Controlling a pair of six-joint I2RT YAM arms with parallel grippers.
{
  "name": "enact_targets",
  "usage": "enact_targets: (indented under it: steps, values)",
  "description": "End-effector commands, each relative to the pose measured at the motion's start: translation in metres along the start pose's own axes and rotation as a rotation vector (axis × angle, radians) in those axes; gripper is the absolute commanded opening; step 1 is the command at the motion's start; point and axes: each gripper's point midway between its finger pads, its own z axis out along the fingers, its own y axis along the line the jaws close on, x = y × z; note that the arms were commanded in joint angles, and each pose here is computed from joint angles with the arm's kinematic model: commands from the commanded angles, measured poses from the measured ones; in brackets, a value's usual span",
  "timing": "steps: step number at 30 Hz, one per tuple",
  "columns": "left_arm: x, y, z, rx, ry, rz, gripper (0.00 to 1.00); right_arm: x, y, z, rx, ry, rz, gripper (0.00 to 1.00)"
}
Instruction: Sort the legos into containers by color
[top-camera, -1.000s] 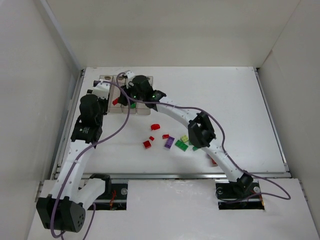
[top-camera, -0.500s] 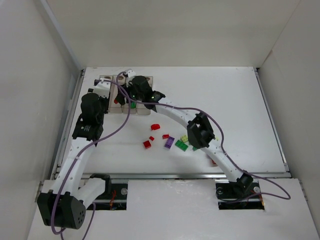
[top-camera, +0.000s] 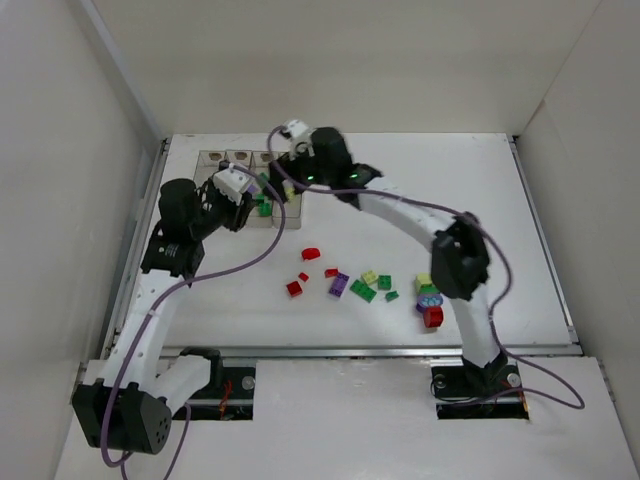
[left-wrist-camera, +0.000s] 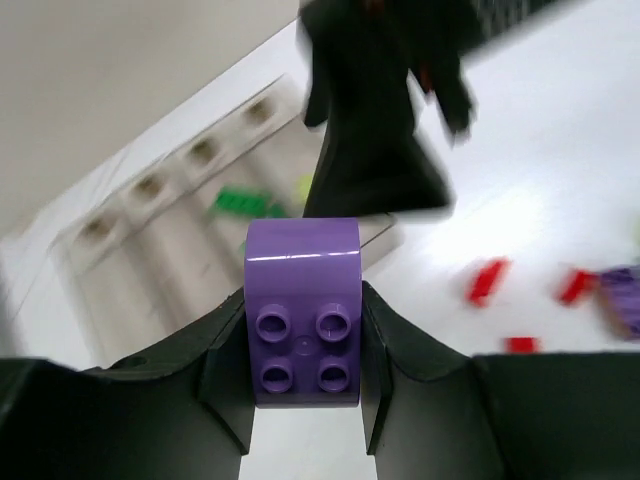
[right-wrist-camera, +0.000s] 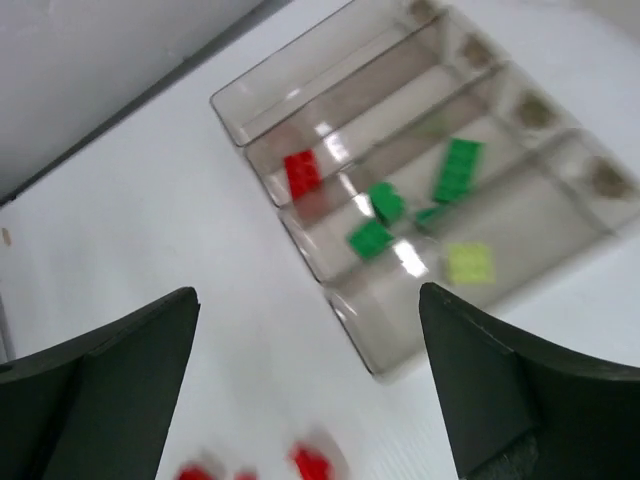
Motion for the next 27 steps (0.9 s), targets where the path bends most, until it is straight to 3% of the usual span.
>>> enact_targets:
  steps: [1, 2, 3, 5, 7, 14, 22, 27]
  values:
    - [-0.062, -0.064, -0.008, 0.446, -0.232, 0.111, 0.00, -0.097, -0.020, -0.122, -0.059, -0.211, -0.208, 0.96]
    - [-0.068, -0.069, -0.001, 0.519, -0.239, 0.104, 0.00, -0.088, -0.023, -0.156, -0.077, -0.199, -0.225, 0.94]
    - [-0.072, -0.075, 0.001, 0.584, -0.250, 0.092, 0.00, -0.067, -0.034, -0.153, -0.071, -0.159, -0.229, 0.93]
    - [-0.097, -0.088, -0.003, 0.737, -0.313, 0.095, 0.00, -0.077, -0.020, -0.194, -0.053, -0.185, -0.338, 0.88]
    - [-0.095, -0.102, 0.012, 0.835, -0.281, 0.057, 0.00, -0.065, -0.006, -0.216, -0.065, -0.176, -0.375, 0.86]
    - [-0.128, -0.129, 0.023, 0.956, -0.313, 0.154, 0.00, -0.052, 0.028, -0.238, -0.200, -0.178, -0.383, 0.68]
    - [-0.126, -0.154, 0.016, 1.019, -0.283, 0.177, 0.00, -0.052, 0.052, -0.240, -0.301, -0.183, -0.368, 0.85]
    - [-0.123, -0.160, 0.011, 1.035, -0.269, 0.167, 0.00, -0.055, 0.055, -0.242, -0.311, -0.190, -0.374, 0.85]
